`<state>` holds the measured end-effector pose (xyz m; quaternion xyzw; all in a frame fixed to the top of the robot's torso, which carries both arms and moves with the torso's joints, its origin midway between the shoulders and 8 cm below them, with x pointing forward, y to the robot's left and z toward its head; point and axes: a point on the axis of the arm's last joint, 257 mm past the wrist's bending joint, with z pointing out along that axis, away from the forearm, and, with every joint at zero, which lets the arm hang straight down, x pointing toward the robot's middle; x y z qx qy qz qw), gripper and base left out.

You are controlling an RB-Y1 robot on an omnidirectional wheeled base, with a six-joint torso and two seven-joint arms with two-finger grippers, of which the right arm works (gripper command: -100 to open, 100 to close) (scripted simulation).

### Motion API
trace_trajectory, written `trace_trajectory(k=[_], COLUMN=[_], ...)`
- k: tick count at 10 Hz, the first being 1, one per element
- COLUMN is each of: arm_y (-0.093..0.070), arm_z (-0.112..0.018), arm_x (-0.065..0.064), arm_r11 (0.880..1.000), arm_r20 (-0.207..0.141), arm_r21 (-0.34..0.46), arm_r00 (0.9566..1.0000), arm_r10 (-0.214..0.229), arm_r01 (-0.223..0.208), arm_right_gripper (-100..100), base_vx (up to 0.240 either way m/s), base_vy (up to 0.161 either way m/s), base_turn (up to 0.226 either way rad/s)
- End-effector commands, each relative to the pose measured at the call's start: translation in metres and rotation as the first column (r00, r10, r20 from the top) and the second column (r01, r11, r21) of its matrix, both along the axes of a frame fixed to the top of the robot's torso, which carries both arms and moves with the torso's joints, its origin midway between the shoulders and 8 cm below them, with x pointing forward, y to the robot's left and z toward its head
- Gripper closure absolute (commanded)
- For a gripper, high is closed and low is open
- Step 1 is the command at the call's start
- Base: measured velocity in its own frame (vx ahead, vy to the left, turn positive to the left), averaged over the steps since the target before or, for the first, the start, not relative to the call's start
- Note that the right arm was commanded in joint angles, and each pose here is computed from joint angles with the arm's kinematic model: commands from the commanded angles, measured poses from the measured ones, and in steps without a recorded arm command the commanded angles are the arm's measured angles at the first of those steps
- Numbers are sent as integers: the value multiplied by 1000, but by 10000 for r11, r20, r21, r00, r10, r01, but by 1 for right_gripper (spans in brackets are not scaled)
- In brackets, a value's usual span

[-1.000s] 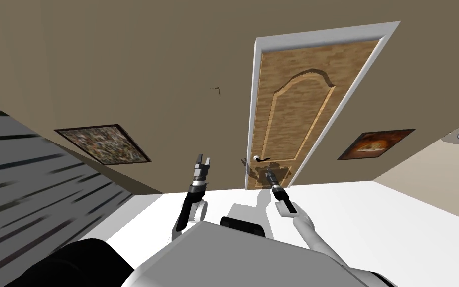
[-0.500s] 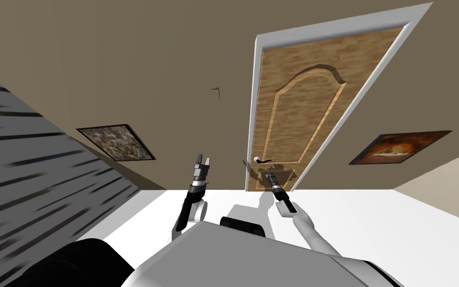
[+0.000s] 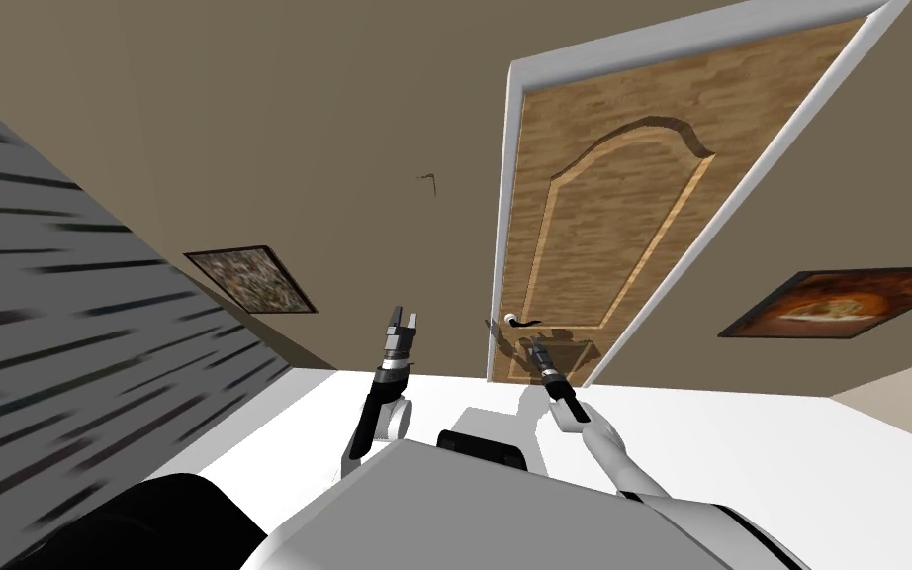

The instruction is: Pull the door open

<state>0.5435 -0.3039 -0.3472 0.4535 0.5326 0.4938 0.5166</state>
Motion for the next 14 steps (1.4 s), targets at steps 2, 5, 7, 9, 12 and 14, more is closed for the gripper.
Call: trace_trajectory(k=[2,5,7,9,12,14], arm_y=[-3,-33,-58,-58,-84,-93], arm_z=[-6,-8,-9,-9,-10,-10], arm_x=[1,-10,-20,-20,-31,-35], arm_r11=[10000,9994,9980,9980,9957,9948], arm_r20=[-175,-155,-167,-167,-170,-168], arm_r21=[-3,23,36,36,42,43], arm_r00=[9998,9992,9979,9979,9956,9947], arm_r10=[-20,-358,-630,-630,-919,-1012], arm_r01=[20,358,631,631,920,1013], arm_right_gripper=[-100,-100,-100,-100,-100,-100], base_vx=[14,95,181,71,17,130], base_vy=[-50,24,87,18,9,47], base_turn=[43,122,147,-26,66,110])
